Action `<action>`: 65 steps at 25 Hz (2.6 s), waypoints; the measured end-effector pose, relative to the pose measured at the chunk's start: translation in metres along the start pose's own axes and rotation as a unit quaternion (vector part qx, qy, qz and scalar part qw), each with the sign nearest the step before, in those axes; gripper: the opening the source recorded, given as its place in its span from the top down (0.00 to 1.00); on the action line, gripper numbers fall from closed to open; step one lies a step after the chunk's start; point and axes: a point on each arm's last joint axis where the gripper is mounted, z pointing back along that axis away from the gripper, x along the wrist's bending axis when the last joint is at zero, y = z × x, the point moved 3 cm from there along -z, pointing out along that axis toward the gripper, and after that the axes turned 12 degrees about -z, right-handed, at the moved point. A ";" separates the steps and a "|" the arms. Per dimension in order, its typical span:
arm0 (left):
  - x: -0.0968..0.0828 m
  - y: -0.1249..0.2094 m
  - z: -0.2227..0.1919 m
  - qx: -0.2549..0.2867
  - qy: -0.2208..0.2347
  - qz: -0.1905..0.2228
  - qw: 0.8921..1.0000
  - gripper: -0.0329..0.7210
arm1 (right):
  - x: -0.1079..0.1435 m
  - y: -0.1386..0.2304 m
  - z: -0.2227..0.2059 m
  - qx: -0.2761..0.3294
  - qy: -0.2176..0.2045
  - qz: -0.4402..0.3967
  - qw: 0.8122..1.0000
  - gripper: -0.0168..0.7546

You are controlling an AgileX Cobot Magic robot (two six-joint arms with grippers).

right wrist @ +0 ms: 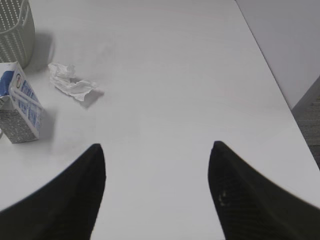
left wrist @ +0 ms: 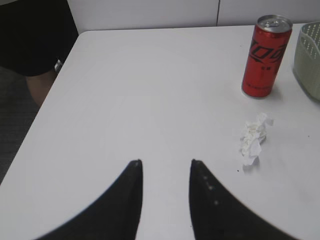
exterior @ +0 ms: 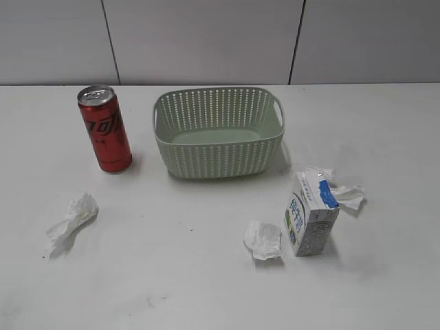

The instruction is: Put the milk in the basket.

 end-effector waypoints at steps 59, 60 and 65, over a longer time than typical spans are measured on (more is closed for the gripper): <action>0.000 0.000 0.000 0.000 0.000 0.000 1.000 0.64 | 0.193 -0.077 -0.212 0.403 -0.079 0.108 0.905 0.19; 0.000 0.000 0.000 0.000 0.000 0.000 1.000 0.64 | 0.195 -0.071 -0.217 0.415 -0.074 0.106 0.901 0.19; 0.000 0.000 0.000 0.000 0.000 0.000 1.000 0.64 | 0.201 -0.043 -0.239 0.462 -0.051 0.101 0.880 0.19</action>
